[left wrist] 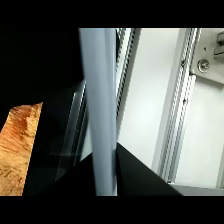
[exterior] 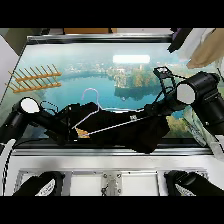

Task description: Fold the clothes and pants, and hang the long-sleeved shirts on hangers.

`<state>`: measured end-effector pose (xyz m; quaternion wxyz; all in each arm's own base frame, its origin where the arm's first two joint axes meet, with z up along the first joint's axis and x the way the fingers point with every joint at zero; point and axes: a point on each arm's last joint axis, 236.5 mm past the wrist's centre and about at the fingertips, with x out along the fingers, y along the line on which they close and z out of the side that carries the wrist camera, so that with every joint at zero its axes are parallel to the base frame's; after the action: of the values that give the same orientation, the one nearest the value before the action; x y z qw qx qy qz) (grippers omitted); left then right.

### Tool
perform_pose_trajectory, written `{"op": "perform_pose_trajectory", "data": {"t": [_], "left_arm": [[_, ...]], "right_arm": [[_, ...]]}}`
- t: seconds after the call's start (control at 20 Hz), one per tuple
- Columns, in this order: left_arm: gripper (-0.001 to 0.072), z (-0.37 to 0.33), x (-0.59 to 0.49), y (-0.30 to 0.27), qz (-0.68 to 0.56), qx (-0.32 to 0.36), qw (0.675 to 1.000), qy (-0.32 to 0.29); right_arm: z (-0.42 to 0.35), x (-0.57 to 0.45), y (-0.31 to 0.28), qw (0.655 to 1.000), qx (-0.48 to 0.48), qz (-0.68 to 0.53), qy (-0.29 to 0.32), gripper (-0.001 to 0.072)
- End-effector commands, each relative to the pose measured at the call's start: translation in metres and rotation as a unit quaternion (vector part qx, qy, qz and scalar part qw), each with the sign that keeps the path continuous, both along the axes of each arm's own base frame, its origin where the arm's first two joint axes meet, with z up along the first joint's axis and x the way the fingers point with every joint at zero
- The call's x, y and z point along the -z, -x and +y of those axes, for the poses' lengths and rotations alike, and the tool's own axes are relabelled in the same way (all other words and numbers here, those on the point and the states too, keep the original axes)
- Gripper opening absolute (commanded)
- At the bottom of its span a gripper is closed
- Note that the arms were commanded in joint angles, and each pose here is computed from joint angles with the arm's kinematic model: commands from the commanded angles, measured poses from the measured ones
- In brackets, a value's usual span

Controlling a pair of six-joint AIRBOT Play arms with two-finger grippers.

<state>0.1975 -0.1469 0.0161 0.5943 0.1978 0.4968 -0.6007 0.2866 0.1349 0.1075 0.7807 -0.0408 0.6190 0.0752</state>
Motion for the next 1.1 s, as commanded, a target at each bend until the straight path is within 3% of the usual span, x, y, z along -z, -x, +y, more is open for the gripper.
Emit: {"op": "perform_pose_trajectory", "data": {"t": [0.0, 0.35, 0.9, 1.05], "left_arm": [[0.0023, -0.013, 0.006, 0.003, 0.003, 0.03, 1.0, 0.005], [0.0023, -0.033, 0.005, -0.008, -0.035, 0.049, 0.998, 0.007], [0.0023, -0.059, -0.004, -0.021, -0.087, 0.065, 0.994, 0.02], [0.0023, -0.071, -0.015, -0.025, -0.079, 0.041, 0.994, 0.059]], "right_arm": [[0.0, 0.001, 0.002, 1.0, 0.0, 0.004, -0.001, 0.002], [0.006, -0.022, -0.007, 0.998, -0.06, -0.031, -0.004, 0.0018], [0.07, -0.065, 0.006, 0.985, -0.142, -0.074, -0.057, 0.0018], [0.107, -0.074, 0.012, 0.978, -0.175, -0.083, -0.074, 0.0018]]}}
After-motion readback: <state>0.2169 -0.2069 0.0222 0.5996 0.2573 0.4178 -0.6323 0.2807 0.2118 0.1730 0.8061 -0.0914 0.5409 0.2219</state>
